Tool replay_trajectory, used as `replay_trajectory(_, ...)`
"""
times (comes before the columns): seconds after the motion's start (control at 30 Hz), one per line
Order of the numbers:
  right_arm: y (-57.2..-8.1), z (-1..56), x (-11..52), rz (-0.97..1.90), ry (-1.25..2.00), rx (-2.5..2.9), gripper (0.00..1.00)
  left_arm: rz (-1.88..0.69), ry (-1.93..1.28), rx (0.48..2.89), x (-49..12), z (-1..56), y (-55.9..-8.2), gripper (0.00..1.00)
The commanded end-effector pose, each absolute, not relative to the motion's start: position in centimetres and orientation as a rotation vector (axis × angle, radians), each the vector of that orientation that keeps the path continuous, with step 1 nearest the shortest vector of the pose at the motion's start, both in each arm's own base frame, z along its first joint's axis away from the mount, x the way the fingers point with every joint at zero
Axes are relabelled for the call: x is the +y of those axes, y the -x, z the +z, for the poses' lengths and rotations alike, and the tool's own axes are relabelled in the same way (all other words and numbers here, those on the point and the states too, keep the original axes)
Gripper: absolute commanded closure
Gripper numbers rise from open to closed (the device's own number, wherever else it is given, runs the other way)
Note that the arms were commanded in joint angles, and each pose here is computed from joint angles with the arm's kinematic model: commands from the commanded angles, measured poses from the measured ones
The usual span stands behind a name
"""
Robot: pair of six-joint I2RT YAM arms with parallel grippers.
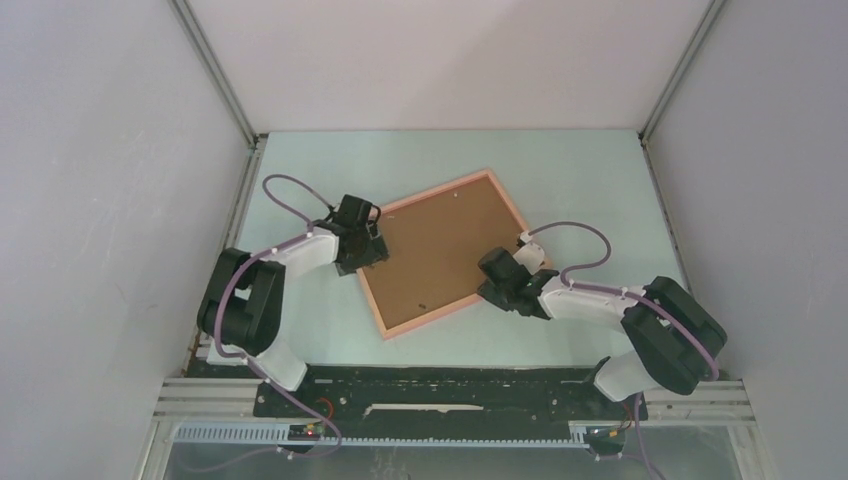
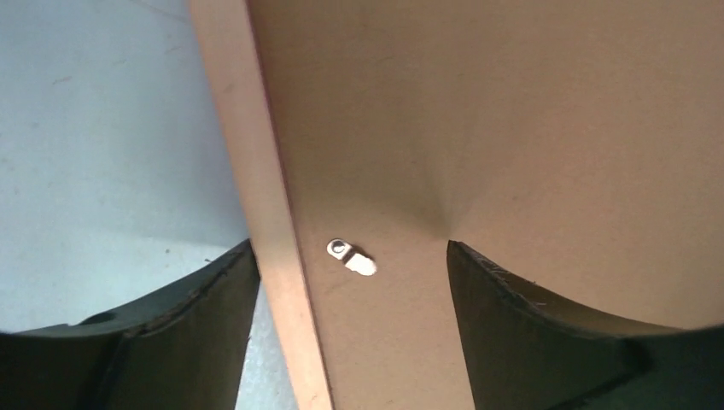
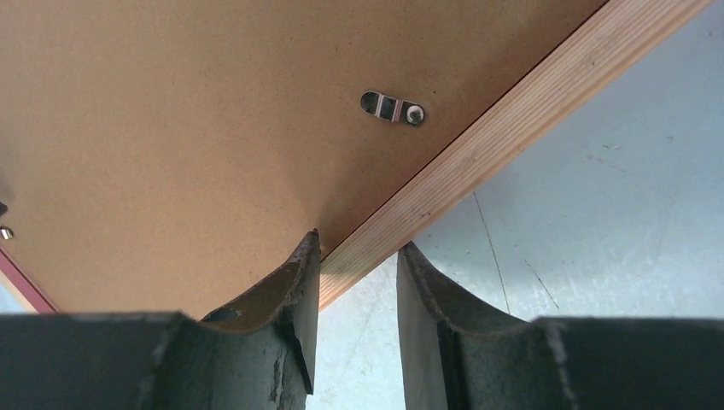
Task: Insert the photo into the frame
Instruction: Install the photo frame at the center of the board, then adjust the photo frame at the center of the board.
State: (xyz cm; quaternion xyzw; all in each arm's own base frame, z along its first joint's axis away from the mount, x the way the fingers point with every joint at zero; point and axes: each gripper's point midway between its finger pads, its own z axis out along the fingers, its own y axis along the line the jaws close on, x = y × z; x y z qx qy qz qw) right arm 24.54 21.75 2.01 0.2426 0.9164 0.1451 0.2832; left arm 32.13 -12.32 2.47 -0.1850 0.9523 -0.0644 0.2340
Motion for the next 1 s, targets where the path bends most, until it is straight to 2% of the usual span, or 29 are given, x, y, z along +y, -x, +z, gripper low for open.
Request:
replay_trajectory(0.0,-22.7,2.5,24.9,0.512,-0.283,2.523,0.88,-0.324,0.285,2.484,-15.1,7.1,-37.0,0.14)
replay_trajectory(0.03,-22.5,2.9,25.5,0.548,-0.210,2.519,0.84,-0.316,0.255,2.492,-15.2,7.3,-37.1,0.10)
replay_trajectory(0.1,-21.5,4.1,27.0,0.683,-0.020,2.502,0.68,-0.282,0.228,2.526,-14.8,7.3,-36.6,0.01)
replay_trajectory(0.2,-20.9,6.8,27.0,0.731,0.182,2.424,0.44,-0.268,0.222,2.527,-14.3,7.5,-35.7,0.00)
replay_trajectory(0.3,-21.7,9.3,24.9,0.652,0.287,2.365,0.27,-0.213,0.237,2.518,-13.0,7.8,-34.6,0.00)
replay_trajectory(0.43,-24.3,11.0,20.8,0.614,0.229,2.351,0.22,-0.201,0.242,2.517,-12.4,8.0,-33.4,0.00)
replay_trajectory(0.67,-27.4,10.8,16.2,0.615,0.013,2.355,0.19,-0.265,0.259,2.546,-12.9,6.9,-32.0,0.00)
replay_trajectory(0.83,-27.7,10.7,16.0,0.759,-0.139,2.394,0.19,-0.329,0.321,2.536,-13.3,5.6,-30.9,0.00)
replay_trajectory(0.97,-27.5,9.3,15.8,0.750,-0.186,2.436,0.20,-0.346,0.329,2.541,-13.2,4.6,-30.1,0.01)
